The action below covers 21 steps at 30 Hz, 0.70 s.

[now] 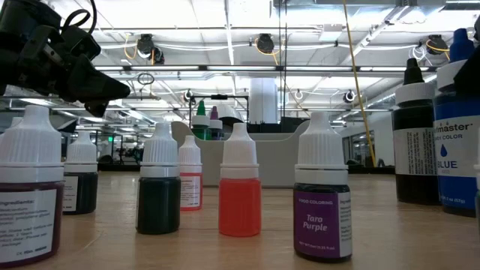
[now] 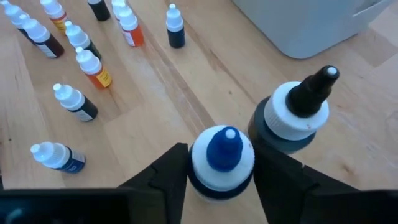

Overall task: Pick & Place food coloring
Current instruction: Put the blue food coloring bottle into the gray bin

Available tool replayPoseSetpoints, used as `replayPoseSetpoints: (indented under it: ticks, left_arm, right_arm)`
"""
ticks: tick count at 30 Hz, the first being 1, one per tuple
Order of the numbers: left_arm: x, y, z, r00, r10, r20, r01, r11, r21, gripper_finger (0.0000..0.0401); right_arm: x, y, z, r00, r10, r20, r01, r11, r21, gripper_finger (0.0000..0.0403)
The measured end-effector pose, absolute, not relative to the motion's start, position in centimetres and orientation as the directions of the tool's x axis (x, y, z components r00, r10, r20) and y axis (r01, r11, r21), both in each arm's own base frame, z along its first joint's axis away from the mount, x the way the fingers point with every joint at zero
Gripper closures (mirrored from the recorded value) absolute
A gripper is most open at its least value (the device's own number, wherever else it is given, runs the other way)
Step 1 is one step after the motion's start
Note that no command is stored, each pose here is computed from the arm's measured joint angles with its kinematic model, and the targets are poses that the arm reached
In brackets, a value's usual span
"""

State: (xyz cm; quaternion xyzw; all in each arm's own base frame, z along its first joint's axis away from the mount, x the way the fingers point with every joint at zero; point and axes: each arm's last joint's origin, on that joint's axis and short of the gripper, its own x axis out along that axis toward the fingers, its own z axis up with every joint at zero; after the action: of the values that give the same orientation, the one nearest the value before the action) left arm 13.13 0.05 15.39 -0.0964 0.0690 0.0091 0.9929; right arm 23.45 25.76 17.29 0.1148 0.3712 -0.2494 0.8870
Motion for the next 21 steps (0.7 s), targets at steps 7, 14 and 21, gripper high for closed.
replayPoseSetpoints:
  ticks: [7, 14, 21]
  left_arm:
    - [13.1, 0.1, 15.4, 0.990, 0.005, -0.138, -0.030, 0.982, -0.186, 0.0366]
    - [13.1, 0.1, 15.4, 0.990, 0.005, -0.138, -0.030, 0.983, -0.183, 0.0366]
    - [13.1, 0.1, 15.4, 0.990, 0.005, -0.139, -0.031, 0.982, -0.184, 0.0366]
  right_arm:
    - [23.4, 26.0, 17.5, 0.604, -0.334, -0.724, 0.523, 0.852, 0.043, 0.0266]
    - [23.3, 26.9, 18.9, 0.612, -0.159, -0.775, 0.439, 0.883, 0.165, 0.0289]
    - [23.8, 28.0, 21.1, 0.721, -0.029, -0.692, 0.278, 0.927, 0.251, 0.0283]
